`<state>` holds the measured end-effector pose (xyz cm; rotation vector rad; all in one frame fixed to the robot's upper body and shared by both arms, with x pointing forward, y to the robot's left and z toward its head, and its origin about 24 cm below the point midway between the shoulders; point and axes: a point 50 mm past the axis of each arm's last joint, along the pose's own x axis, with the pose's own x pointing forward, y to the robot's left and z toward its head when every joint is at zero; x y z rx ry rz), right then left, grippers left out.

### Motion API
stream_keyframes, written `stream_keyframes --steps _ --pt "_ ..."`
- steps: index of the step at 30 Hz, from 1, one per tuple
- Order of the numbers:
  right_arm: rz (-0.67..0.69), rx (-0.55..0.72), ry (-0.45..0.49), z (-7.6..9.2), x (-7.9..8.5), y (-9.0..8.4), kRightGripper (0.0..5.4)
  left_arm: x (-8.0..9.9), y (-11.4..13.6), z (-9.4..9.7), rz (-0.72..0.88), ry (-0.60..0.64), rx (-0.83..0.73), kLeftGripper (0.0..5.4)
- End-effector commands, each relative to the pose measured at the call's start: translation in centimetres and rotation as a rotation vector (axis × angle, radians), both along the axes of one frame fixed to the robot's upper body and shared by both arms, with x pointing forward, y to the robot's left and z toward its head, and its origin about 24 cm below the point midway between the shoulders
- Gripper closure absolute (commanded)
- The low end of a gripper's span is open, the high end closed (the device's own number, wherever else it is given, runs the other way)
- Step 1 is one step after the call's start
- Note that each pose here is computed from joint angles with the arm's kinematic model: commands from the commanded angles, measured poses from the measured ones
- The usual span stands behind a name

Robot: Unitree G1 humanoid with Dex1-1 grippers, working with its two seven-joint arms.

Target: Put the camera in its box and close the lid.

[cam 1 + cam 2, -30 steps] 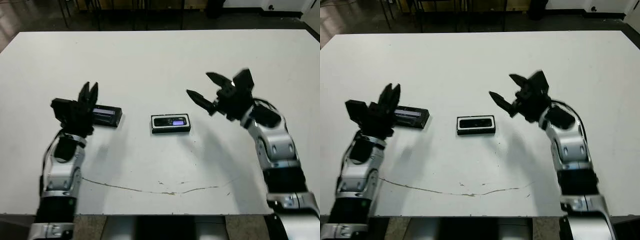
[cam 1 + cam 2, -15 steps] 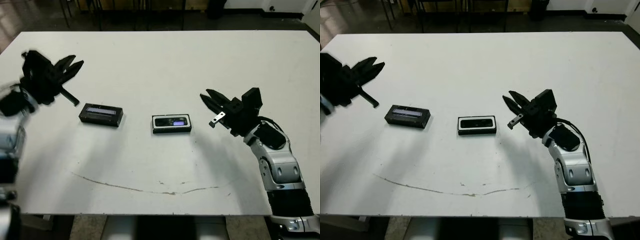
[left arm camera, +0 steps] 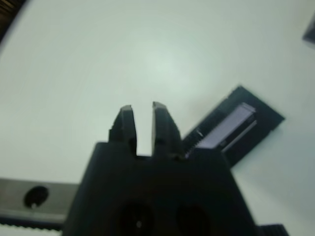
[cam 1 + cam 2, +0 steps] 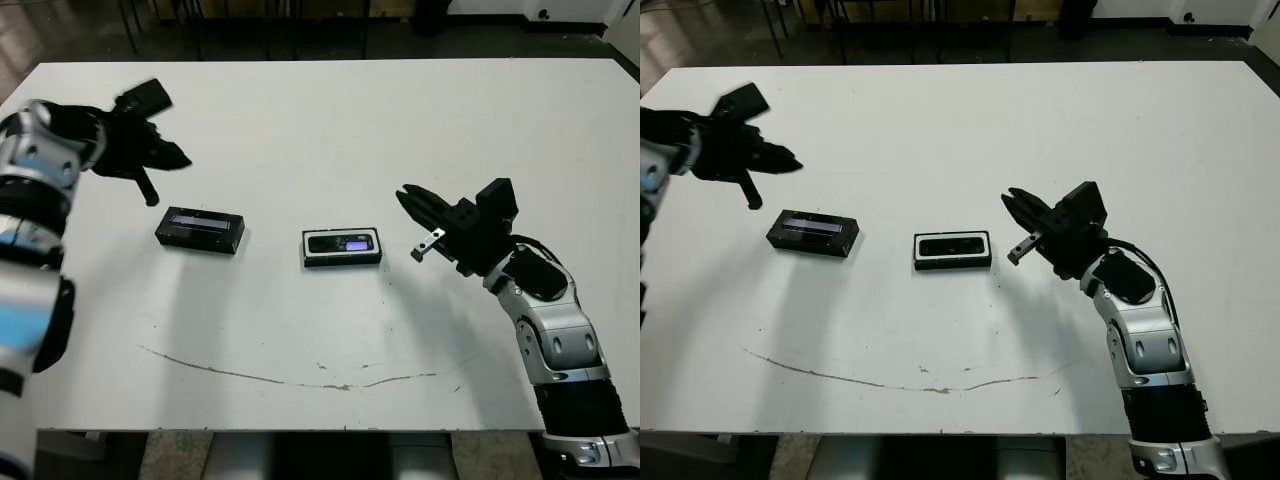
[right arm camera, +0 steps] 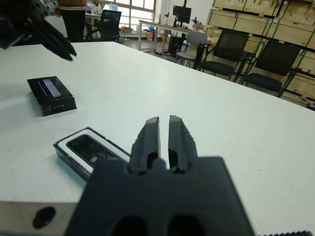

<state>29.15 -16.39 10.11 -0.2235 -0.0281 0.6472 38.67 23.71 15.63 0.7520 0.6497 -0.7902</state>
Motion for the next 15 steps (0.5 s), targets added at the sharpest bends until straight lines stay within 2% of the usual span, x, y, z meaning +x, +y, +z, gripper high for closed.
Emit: stream_keyframes --steps 1,7,15 --pt "-0.015 -0.016 0.048 -0.6 -0.3 -0.4 5.38 0.0 -0.4 -1.2 0.002 0.051 0.05 5.4" --pt "-0.01 -0.001 0.058 -0.9 -0.4 -0.4 5.38 -0.2 -0.5 -3.0 0.019 0.083 0.128 5.4" --pt "0.011 0.001 0.062 -1.2 -0.4 -0.4 5.38 -0.6 -0.1 -4.0 -0.006 0.1 0.209 5.4"
